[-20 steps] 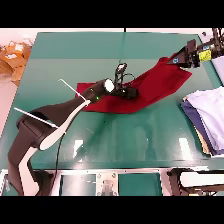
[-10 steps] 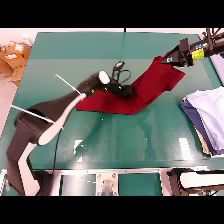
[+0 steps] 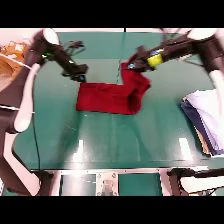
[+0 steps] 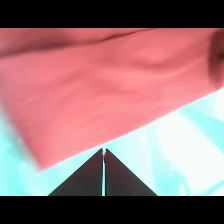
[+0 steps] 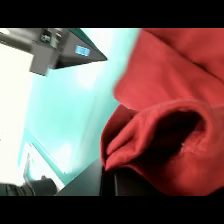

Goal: Fold the shirts.

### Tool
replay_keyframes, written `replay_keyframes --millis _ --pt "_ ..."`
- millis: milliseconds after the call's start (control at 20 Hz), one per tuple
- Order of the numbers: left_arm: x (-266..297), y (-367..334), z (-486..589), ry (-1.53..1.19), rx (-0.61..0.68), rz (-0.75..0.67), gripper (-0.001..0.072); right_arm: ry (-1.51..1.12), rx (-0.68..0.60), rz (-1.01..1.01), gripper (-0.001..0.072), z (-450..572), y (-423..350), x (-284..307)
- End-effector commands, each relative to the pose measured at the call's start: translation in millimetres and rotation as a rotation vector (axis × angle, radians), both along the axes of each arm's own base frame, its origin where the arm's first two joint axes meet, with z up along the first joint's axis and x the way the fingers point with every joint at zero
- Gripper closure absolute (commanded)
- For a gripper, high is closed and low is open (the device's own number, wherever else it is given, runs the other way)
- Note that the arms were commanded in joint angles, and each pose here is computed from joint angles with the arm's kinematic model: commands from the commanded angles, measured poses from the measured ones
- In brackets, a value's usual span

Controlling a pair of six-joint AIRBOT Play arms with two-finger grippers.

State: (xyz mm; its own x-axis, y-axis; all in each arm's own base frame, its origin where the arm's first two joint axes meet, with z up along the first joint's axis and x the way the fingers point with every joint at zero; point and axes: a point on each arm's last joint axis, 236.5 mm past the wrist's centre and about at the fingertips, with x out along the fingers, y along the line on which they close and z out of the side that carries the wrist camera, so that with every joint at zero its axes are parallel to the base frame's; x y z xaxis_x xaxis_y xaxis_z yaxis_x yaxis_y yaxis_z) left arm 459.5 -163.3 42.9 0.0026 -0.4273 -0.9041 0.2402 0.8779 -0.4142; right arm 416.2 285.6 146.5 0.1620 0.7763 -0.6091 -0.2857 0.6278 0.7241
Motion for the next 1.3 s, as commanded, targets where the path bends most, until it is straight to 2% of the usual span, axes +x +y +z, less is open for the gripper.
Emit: replay_keyframes --millis 0,100,150,200,250,300,350,400,550,750,800,850,900,1050,1100,1250 --pt "12 82 11 -0.023 0.082 0.124 0.0682 -0.043 0.069 -0.064 0.0698 -42 111 11" --pt "17 110 9 -0.034 0.111 0.164 0.0682 -0.050 0.140 -0.141 0.0682 -88 181 16" --pt "19 121 8 -0.043 0.119 0.173 0.0682 -0.025 0.176 -0.189 0.0471 -111 207 15" --pt "21 130 8 -0.048 0.123 0.192 0.0682 0.010 0.191 -0.220 0.0210 -136 225 11" --pt "22 138 8 -0.056 0.124 0.193 0.0682 0.031 0.178 -0.220 0.0200 -152 230 9" --pt "22 145 8 -0.057 0.125 0.202 0.0682 0.050 0.164 -0.212 0.0259 -158 223 11" --pt "23 150 8 -0.058 0.125 0.213 0.0682 0.057 0.158 -0.199 0.0364 -153 209 18" --pt "23 154 8 -0.058 0.127 0.219 0.0682 0.044 0.152 -0.178 0.0420 -141 186 30" --pt "23 153 8 -0.065 0.124 0.204 0.0682 0.038 0.139 -0.157 0.0424 -98 95 63" --pt "25 153 9 -0.073 0.124 0.209 0.0682 0.080 -0.053 -0.163 0.0424 -97 -44 69" --pt "25 153 9 -0.073 0.123 0.209 0.0682 0.115 -0.114 -0.173 0.0420 -113 -72 63" --pt "26 153 9 -0.072 0.123 0.212 0.0682 0.154 -0.155 -0.178 0.0349 -131 -90 57" --pt "26 153 9 -0.075 0.123 0.217 0.0682 0.198 -0.173 -0.182 0.0226 -152 -100 48" --pt "32 153 10 -0.094 0.122 0.227 0.0682 0.283 -0.200 -0.207 0.0198 -212 -104 25" --pt "31 153 9 -0.090 0.121 0.235 0.0682 0.308 -0.211 -0.215 0.0149 -229 -102 18" --pt "31 153 9 -0.090 0.121 0.237 0.0682 0.374 -0.187 -0.176 0.0147 -258 -77 0"
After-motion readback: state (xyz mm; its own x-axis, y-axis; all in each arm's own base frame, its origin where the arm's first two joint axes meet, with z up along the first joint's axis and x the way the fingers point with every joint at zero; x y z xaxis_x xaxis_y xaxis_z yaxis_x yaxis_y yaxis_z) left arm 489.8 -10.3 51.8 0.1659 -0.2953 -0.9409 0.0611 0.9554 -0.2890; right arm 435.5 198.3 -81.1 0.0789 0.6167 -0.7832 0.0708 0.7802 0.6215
